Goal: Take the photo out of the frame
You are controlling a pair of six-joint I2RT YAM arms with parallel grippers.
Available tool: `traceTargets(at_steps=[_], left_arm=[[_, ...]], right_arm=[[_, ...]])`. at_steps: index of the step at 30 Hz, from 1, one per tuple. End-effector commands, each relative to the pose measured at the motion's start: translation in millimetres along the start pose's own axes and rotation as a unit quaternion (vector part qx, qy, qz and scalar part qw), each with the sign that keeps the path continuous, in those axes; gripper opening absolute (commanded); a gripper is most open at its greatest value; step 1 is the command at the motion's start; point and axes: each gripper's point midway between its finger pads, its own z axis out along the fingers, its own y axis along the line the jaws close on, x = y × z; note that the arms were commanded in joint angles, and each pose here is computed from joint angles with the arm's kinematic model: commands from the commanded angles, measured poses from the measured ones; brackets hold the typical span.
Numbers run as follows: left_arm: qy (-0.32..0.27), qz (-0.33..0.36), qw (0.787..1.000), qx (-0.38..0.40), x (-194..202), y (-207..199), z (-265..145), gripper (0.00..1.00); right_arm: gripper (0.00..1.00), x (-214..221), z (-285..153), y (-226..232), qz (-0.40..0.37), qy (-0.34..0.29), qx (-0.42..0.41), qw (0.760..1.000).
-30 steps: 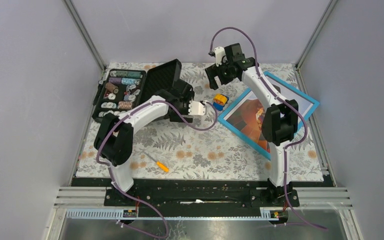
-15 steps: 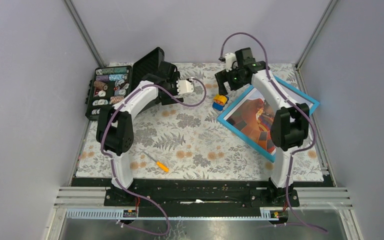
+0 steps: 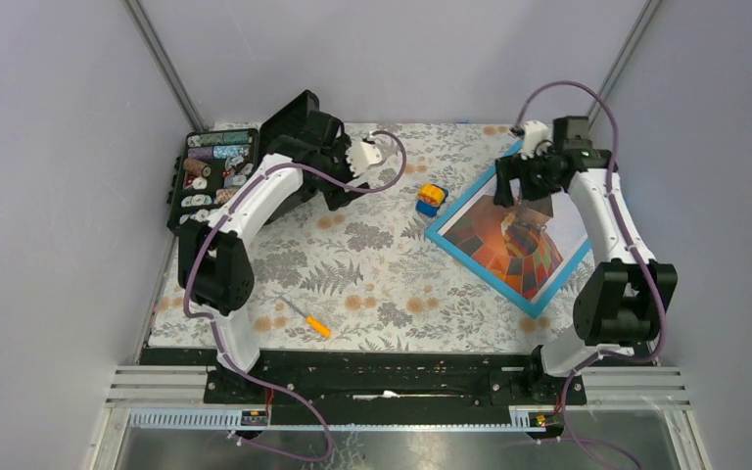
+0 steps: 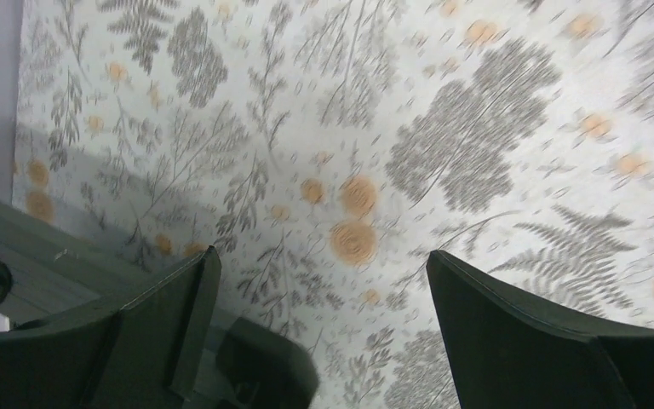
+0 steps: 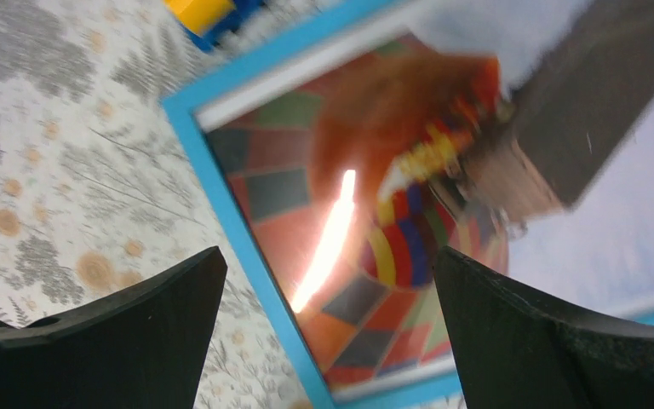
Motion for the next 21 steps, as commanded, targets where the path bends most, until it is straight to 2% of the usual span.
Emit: traceTargets(at_steps=[1,4,8,14,21], left_arm=[[-0.083,-0.024,0.996,0.014,-64.8,-24.7,-21.9,0.99],[-0.103,-0.037,0.994,0.029,-88.3,-42.8,-14.0,0.99],[-0.109,-0.035,0.992,0.052,-112.1,-73.6,3.5,0.99],[-0.109,0.004,0.992,0.06,-144.2,-123.1,37.2,0.99],[-0.119,0.003,0.989,0.091,-159.4,-142.4,42.5,0.99]], right_arm=[[1.0,51.9,-23.7,-41.4,0.059,0.032,0.048,0.997],[1.0,88.2,-29.2,-72.6,0.119,0.056,0.091,0.987],[1.0,123.1,-35.7,-111.3,0.196,0.058,0.119,0.972],[1.0,153.0,-31.0,-159.6,0.227,0.09,0.164,0.956],[1.0,174.5,-5.5,-187.8,0.243,0.117,0.191,0.944]])
